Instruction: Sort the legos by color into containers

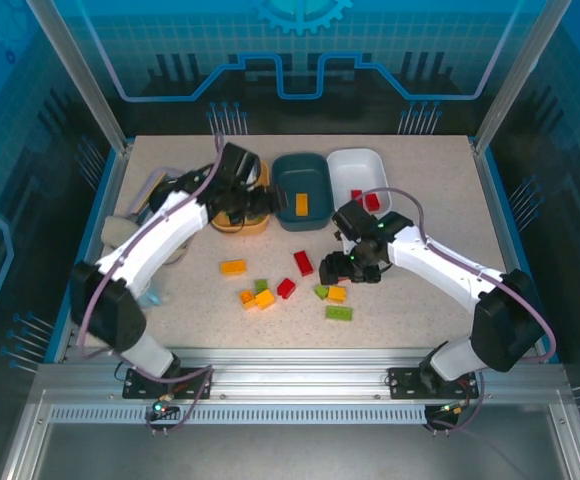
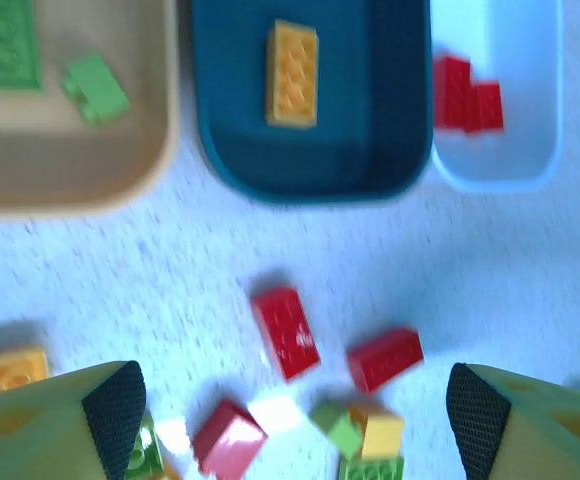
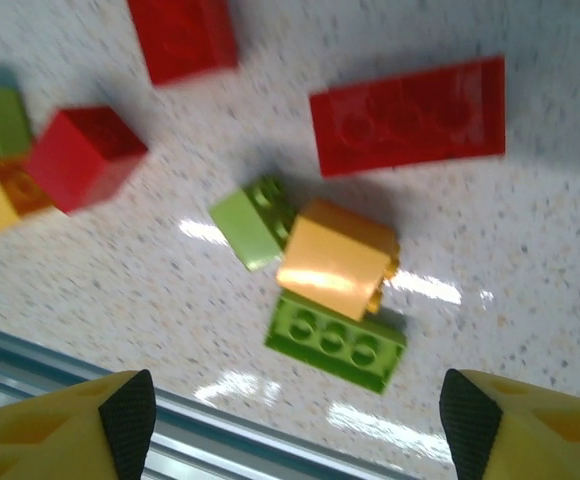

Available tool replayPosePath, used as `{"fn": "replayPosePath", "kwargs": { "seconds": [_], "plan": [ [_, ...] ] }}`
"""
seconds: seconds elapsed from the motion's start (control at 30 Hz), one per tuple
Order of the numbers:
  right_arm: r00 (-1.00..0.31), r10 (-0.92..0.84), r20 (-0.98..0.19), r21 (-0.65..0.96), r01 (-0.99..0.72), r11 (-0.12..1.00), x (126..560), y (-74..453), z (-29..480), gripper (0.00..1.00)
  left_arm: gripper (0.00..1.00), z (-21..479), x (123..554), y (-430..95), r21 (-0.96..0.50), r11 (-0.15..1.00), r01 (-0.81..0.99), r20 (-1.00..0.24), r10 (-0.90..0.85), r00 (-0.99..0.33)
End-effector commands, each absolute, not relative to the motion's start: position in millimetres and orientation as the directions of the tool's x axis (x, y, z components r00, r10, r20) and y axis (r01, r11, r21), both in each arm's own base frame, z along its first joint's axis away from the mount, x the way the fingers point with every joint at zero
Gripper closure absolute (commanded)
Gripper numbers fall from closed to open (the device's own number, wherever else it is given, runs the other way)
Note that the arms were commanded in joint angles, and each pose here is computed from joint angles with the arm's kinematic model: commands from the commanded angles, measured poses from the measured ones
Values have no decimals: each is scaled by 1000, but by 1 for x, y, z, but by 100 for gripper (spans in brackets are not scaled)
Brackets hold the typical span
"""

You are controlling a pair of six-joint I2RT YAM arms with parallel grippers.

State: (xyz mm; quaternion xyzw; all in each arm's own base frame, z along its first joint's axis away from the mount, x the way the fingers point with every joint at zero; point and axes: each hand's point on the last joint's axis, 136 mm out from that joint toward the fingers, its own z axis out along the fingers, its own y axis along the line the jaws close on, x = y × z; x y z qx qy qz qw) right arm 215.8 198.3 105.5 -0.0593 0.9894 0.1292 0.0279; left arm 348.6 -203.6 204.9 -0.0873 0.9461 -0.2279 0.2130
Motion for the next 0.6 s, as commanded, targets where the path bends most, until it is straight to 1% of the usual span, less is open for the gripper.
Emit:
{"fn": "replayPosePath", "kwargs": {
  "seconds": [0.0, 0.13, 0.33, 0.57],
  "plan": [
    [-976, -219, 12, 228, -210, 951, 189, 200, 94, 23, 18, 185, 305, -213, -529, 848, -47, -287, -230, -930],
    [-961, -270, 55, 194, -255, 947, 171, 204, 71, 19, 17, 177, 264, -203, -566, 823, -37, -258, -219, -941],
    [-969, -244, 34, 166, -235, 958, 190, 210, 52, 18, 17, 168, 223, -192, -606, 795, -14, -233, -195, -953],
    [-977, -206, 51, 157, -196, 968, 207, 212, 33, 23, 16, 161, 209, -184, -623, 780, -53, -215, -237, -947]
  ]
}}
